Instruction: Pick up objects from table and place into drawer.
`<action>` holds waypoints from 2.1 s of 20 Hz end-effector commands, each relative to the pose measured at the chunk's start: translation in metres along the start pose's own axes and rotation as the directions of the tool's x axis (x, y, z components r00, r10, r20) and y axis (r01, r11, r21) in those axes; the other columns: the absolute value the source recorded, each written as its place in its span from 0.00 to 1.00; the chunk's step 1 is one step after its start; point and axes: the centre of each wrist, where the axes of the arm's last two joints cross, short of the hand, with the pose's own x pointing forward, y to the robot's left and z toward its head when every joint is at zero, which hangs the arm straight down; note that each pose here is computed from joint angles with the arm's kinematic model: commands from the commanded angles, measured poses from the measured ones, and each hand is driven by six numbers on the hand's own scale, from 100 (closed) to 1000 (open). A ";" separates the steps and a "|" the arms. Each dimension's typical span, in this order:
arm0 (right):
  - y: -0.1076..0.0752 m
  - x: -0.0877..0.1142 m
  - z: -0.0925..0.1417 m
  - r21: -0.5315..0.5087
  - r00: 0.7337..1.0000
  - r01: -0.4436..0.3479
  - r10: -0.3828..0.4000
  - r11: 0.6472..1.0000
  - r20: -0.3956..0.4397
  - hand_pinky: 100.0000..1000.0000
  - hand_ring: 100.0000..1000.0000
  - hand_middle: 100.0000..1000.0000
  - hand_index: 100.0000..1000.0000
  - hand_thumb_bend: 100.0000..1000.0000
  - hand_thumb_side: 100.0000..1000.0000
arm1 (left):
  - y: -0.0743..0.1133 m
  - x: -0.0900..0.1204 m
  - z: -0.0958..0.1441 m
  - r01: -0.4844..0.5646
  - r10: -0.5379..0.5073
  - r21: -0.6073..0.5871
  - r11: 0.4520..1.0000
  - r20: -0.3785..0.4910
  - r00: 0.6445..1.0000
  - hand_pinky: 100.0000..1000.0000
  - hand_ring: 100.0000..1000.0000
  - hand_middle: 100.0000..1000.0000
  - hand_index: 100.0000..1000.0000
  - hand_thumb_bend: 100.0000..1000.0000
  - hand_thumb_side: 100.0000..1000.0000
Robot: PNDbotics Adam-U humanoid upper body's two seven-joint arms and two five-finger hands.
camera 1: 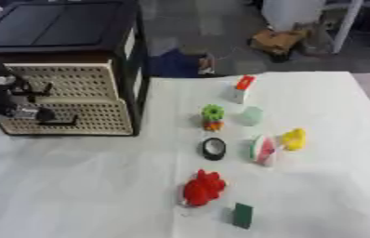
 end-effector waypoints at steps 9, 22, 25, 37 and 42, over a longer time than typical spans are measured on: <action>-0.003 0.005 -0.008 -0.009 1.000 -0.001 0.002 1.000 0.028 0.65 0.60 0.57 0.83 0.00 1.00 | -0.001 -0.004 0.028 0.051 -0.050 0.052 0.997 -0.029 0.998 0.00 0.00 0.00 0.74 0.57 1.00; -0.004 0.005 -0.009 -0.020 1.000 0.001 -0.001 1.000 0.031 0.65 0.60 0.58 0.82 0.00 1.00 | -0.015 0.005 0.054 0.027 -0.025 0.100 0.995 -0.025 0.999 0.00 0.00 0.00 0.73 0.54 1.00; -0.004 0.005 -0.009 -0.022 1.000 0.002 -0.001 1.000 0.031 0.65 0.60 0.58 0.82 0.00 1.00 | -0.017 0.011 0.060 0.033 -0.031 0.103 0.994 -0.019 0.999 0.00 0.00 0.00 0.73 0.53 1.00; -0.005 0.005 -0.010 -0.031 1.000 0.006 -0.006 1.000 0.029 0.65 0.60 0.58 0.82 0.00 1.00 | -0.030 0.031 0.081 0.041 -0.040 0.125 0.991 -0.003 0.999 0.00 0.00 0.00 0.72 0.51 1.00; -0.005 0.005 -0.010 -0.035 1.000 0.009 -0.008 0.999 0.029 0.65 0.60 0.58 0.82 0.00 1.00 | -0.034 0.040 0.089 0.051 -0.052 0.124 0.991 0.004 0.999 0.00 0.00 0.00 0.72 0.51 1.00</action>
